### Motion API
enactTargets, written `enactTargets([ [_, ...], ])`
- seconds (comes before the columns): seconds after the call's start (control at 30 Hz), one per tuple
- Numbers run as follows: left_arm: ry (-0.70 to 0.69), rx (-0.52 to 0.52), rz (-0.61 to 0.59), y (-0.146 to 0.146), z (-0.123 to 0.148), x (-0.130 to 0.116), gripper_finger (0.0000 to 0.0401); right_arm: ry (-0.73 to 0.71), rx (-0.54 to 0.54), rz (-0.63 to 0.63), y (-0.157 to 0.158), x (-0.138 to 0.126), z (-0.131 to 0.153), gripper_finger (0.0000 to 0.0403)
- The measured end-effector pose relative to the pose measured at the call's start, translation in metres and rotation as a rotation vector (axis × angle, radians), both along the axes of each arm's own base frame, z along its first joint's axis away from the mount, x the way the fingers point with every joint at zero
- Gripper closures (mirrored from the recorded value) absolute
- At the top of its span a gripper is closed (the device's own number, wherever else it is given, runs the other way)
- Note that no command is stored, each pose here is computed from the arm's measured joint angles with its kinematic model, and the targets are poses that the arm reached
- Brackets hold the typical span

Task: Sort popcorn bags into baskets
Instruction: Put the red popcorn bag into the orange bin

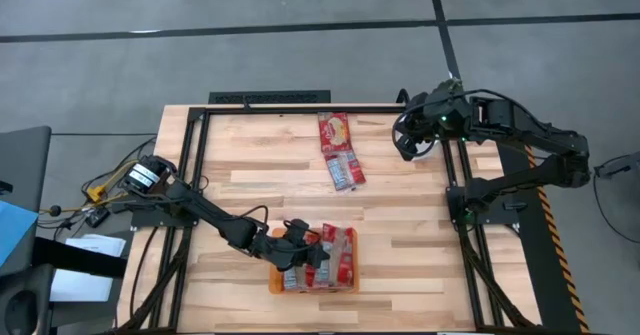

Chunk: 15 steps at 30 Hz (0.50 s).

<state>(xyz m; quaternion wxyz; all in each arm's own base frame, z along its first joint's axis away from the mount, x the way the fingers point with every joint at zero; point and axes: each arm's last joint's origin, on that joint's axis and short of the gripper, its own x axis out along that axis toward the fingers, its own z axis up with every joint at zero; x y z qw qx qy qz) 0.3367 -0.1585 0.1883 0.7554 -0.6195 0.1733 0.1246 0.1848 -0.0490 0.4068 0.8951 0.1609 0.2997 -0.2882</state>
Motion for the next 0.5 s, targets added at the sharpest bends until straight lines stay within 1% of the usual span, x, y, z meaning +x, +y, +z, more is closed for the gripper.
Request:
enactTargets([
  [0.23, 0.034, -0.051, -0.059, 0.0003, -0.0017, 0.0001, 0.0268, -0.001, 0.0, 0.0, 0.0, 0.0, 0.0, 0.0369],
  [0.5, 0.035, -0.058, -0.067, 0.0047, -0.0014, 0.0025, 0.0255, -0.001, 0.001, -0.001, 0.0, 0.0001, 0.0001, 0.0381],
])
